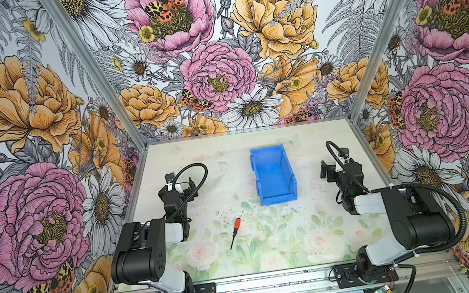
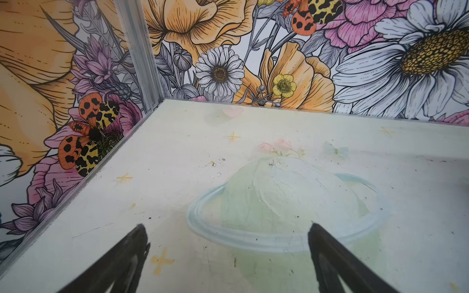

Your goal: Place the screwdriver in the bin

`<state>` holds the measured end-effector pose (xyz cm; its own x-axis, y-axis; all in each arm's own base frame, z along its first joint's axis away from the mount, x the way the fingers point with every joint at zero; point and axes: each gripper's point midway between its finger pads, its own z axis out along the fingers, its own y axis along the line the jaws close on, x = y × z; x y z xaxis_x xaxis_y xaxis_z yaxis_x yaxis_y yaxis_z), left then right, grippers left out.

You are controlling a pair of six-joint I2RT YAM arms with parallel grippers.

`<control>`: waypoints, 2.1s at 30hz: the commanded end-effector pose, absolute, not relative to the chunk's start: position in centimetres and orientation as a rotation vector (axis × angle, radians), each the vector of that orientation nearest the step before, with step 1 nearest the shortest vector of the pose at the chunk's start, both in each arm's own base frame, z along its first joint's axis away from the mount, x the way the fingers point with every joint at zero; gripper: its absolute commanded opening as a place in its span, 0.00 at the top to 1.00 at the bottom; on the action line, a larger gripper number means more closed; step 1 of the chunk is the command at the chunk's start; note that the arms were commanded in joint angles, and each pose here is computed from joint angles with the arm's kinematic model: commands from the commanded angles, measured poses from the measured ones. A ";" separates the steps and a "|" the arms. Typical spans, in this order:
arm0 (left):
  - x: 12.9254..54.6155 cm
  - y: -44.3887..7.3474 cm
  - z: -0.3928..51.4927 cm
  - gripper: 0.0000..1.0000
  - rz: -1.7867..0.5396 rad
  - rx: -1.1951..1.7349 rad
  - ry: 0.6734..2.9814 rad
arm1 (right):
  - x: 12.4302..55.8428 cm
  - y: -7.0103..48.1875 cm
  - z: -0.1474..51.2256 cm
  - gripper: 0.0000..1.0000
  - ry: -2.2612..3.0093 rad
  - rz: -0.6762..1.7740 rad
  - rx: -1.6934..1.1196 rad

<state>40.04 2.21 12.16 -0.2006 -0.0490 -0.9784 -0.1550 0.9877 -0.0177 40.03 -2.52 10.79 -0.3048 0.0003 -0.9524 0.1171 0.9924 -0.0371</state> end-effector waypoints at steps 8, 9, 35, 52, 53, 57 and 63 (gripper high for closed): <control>40.5 2.3 12.9 0.01 0.080 -0.145 1.754 | 40.3 -2.4 11.2 0.01 1.853 -0.099 0.087; 40.5 2.3 12.9 0.01 0.080 -0.145 1.755 | 40.3 -2.4 11.2 0.01 1.853 -0.099 0.089; 40.5 2.3 12.9 0.01 0.082 -0.145 1.754 | 40.3 -2.4 11.1 0.00 1.856 -0.097 0.088; 40.2 1.6 13.1 0.01 0.078 -0.111 1.740 | 40.2 -2.5 11.1 0.01 1.855 -0.100 0.091; 40.0 1.3 13.2 0.01 0.078 -0.097 1.732 | 40.2 -2.4 11.3 0.01 1.851 -0.102 0.089; 38.8 0.6 14.7 0.01 0.091 -0.069 1.682 | 40.5 -2.7 12.3 0.00 1.890 -0.121 0.104; 37.7 3.0 16.1 0.01 0.183 -0.225 1.803 | 39.6 -2.4 13.5 0.00 1.964 -0.125 0.124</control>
<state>38.01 1.78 16.21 -0.1430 -0.0315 -0.9892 -0.1768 0.9842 -0.0058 40.02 -2.54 12.58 -0.3538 0.0106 -0.9353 0.1279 0.9911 -0.0371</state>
